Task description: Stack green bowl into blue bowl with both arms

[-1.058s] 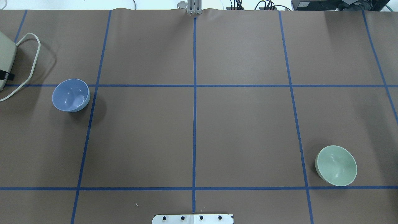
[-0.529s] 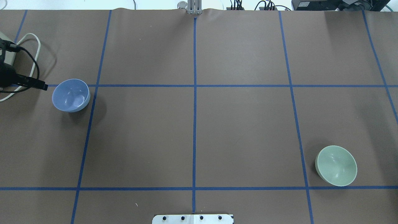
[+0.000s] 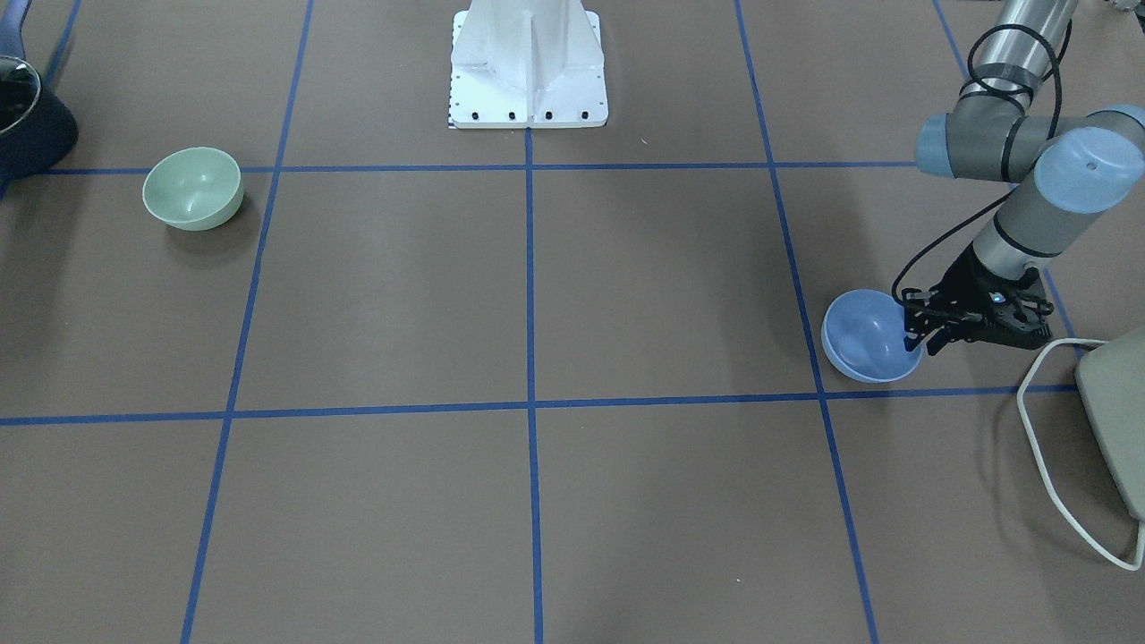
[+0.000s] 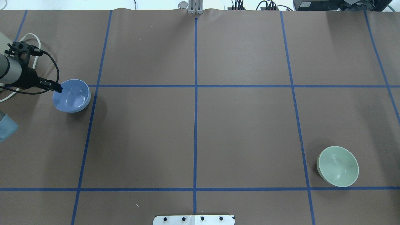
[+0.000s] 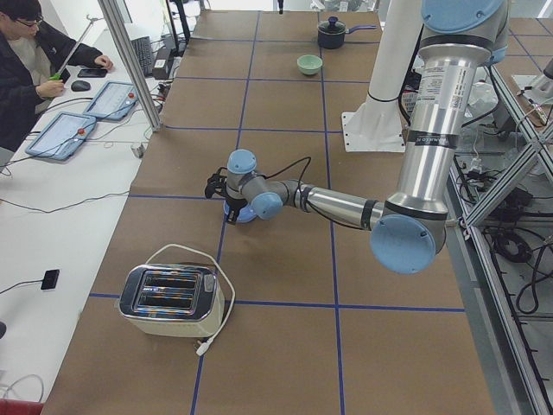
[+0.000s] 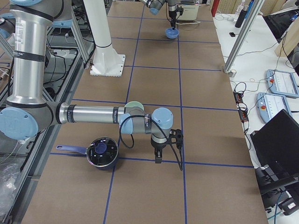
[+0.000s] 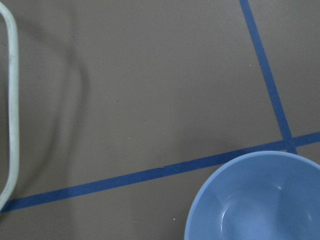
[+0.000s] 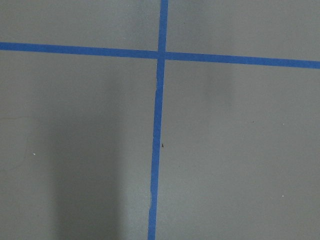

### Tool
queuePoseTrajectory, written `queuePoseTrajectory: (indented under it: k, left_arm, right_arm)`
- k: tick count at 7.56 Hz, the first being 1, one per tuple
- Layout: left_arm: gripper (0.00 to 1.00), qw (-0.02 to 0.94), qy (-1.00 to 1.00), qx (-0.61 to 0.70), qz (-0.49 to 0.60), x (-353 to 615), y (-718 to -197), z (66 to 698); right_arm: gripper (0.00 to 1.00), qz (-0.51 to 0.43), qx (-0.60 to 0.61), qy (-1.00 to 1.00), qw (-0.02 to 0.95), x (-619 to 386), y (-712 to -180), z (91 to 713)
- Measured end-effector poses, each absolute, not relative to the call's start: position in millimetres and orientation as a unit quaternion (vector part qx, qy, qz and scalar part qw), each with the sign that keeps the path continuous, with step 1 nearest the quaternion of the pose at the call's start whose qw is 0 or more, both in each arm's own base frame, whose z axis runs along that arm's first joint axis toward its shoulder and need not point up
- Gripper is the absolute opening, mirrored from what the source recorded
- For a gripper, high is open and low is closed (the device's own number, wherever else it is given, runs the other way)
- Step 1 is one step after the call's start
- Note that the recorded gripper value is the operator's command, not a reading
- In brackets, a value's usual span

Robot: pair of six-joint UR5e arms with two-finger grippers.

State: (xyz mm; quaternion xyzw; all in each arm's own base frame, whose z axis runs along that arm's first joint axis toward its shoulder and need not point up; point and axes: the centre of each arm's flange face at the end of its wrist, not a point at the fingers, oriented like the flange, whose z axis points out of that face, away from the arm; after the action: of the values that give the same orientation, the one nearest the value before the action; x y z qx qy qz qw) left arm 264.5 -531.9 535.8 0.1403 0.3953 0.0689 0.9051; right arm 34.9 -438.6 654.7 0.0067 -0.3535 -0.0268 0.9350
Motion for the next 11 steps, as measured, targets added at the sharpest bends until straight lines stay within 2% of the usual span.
queuePoseTrajectory:
  k: [2, 6, 8, 11]
  left_arm:
    - [0.0, 0.896, 0.41, 0.151, 0.077, 268.8, -531.3, 535.0]
    - [0.0, 0.868, 0.475, 0.13, 0.063, 283.0, -536.3, 426.4]
    - [0.0, 0.864, 0.484, 0.129, 0.053, 292.7, -539.0, 398.1]
    - [0.0, 0.87, 0.479, 0.115, 0.018, 402.3, -515.0, 320.9]
  right_arm:
    - [1.0, -0.031, 0.017, -0.354, 0.935, 34.7, -438.4, 654.9]
    - [1.0, -0.036, 0.032, -0.355, 0.934, 34.2, -440.7, 649.9]
    - [1.0, -0.055, 0.093, -0.358, 0.927, 33.3, -449.9, 633.1]
    - [1.0, -0.063, 0.127, -0.359, 0.923, 32.7, -455.9, 620.3]
